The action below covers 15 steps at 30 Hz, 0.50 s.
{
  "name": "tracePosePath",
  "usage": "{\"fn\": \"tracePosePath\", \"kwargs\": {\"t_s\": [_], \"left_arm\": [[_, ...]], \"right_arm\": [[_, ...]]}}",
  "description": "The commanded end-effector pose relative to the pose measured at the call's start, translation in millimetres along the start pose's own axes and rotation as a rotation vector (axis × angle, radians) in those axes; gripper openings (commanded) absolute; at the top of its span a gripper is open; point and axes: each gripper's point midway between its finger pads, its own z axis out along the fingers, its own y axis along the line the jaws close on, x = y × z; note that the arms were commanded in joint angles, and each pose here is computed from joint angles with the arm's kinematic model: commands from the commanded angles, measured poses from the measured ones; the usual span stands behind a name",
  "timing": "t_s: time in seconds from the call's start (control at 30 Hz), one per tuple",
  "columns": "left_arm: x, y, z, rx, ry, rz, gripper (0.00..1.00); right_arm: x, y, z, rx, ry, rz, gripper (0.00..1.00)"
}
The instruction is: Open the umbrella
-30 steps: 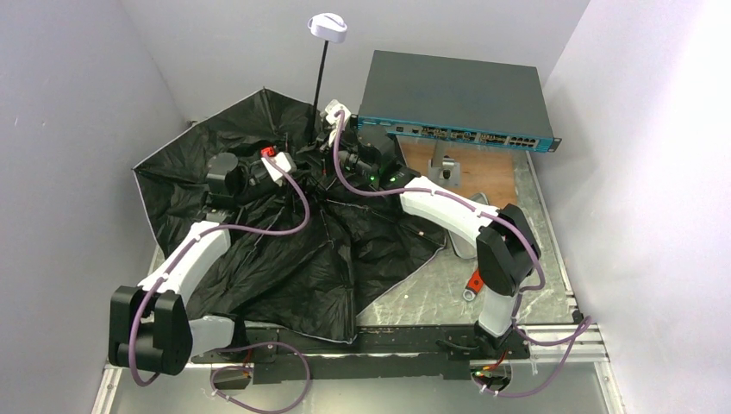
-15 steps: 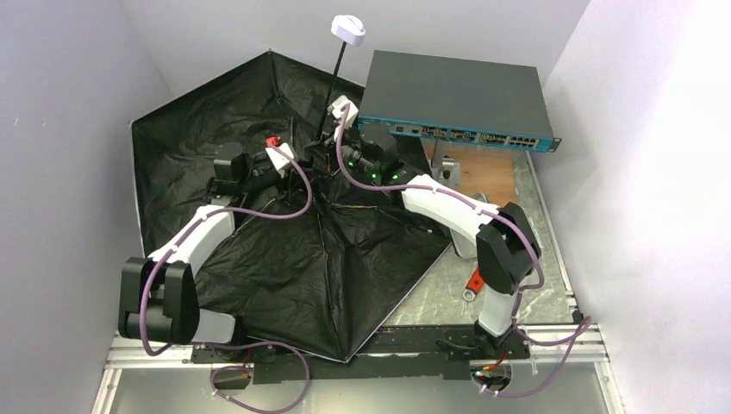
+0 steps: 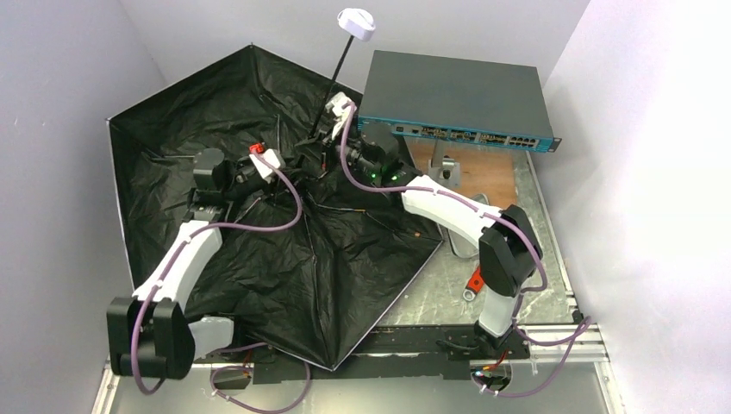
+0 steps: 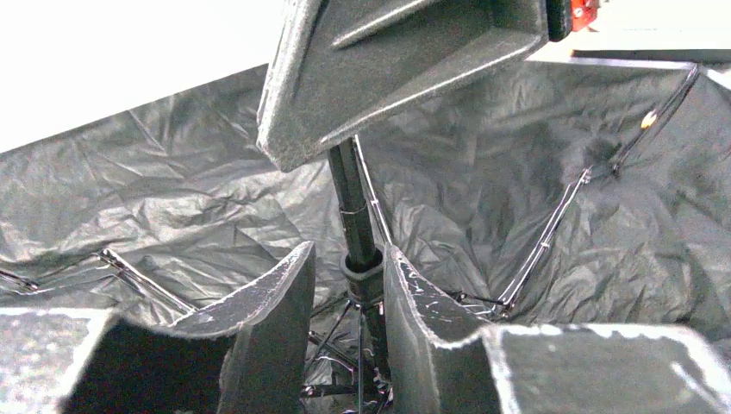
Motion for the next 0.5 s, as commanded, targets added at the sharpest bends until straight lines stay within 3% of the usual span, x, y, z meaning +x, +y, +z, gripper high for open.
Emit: {"fn": "tracePosePath", "kwargs": {"t_s": [0.0, 0.47], "left_arm": [[-17.5, 22.0, -16.5, -0.170, 0.021, 0.075, 0.39], [-70.4, 2.7, -8.2, -0.153, -0.089, 0.126, 0.43]], "right_arm": [[-139.5, 55.3, -37.3, -0.165, -0.338, -0.055, 0.00], [-110.1, 66.9, -32.1, -0.203, -0.275, -0.053, 0.00]]}}
